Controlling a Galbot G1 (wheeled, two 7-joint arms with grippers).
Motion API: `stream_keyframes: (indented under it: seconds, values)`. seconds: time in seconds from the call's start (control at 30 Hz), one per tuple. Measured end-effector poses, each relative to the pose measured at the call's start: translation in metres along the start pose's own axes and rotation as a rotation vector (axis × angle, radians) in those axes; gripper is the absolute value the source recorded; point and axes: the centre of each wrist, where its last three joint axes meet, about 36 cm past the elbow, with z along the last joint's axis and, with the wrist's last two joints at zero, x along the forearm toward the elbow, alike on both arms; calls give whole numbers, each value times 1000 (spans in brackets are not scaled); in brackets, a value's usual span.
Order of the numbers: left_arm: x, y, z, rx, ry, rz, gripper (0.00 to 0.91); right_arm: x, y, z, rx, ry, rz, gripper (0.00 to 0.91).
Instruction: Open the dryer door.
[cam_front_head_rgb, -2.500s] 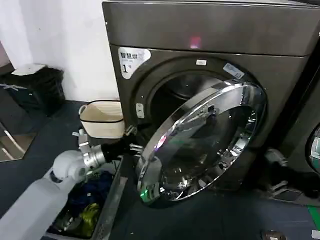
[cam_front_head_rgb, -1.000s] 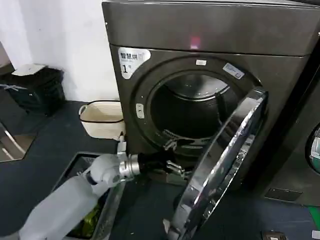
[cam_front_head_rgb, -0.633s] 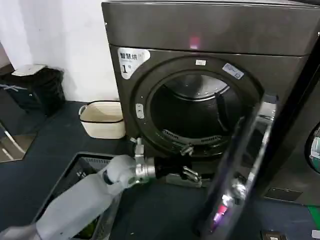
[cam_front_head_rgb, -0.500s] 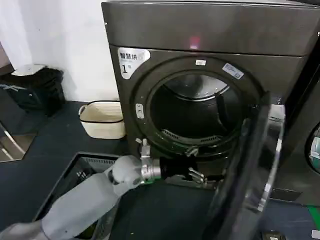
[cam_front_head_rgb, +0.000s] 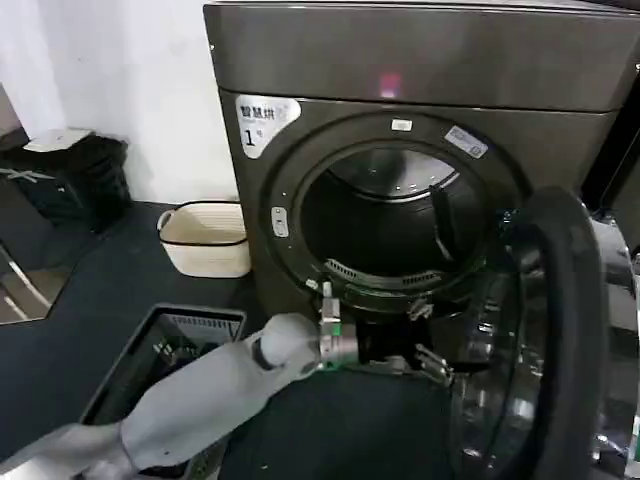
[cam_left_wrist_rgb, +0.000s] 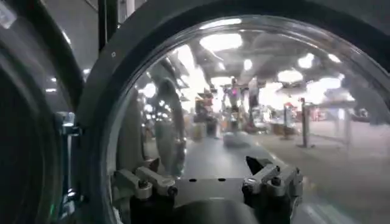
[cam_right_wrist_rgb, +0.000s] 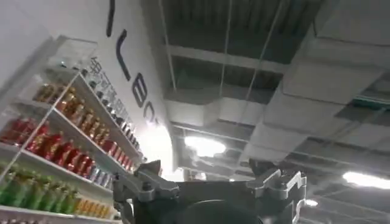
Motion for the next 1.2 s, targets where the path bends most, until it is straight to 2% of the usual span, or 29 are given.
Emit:
stream_keyframes:
  seconds: [0.67,1.2]
  values:
    - [-64,-4,18,-11,14,35,907,1,-40,-3,65,19,103,907]
    - [-116,-1,25,-62,11,7,907,3,-41,-6,56,10,91,907]
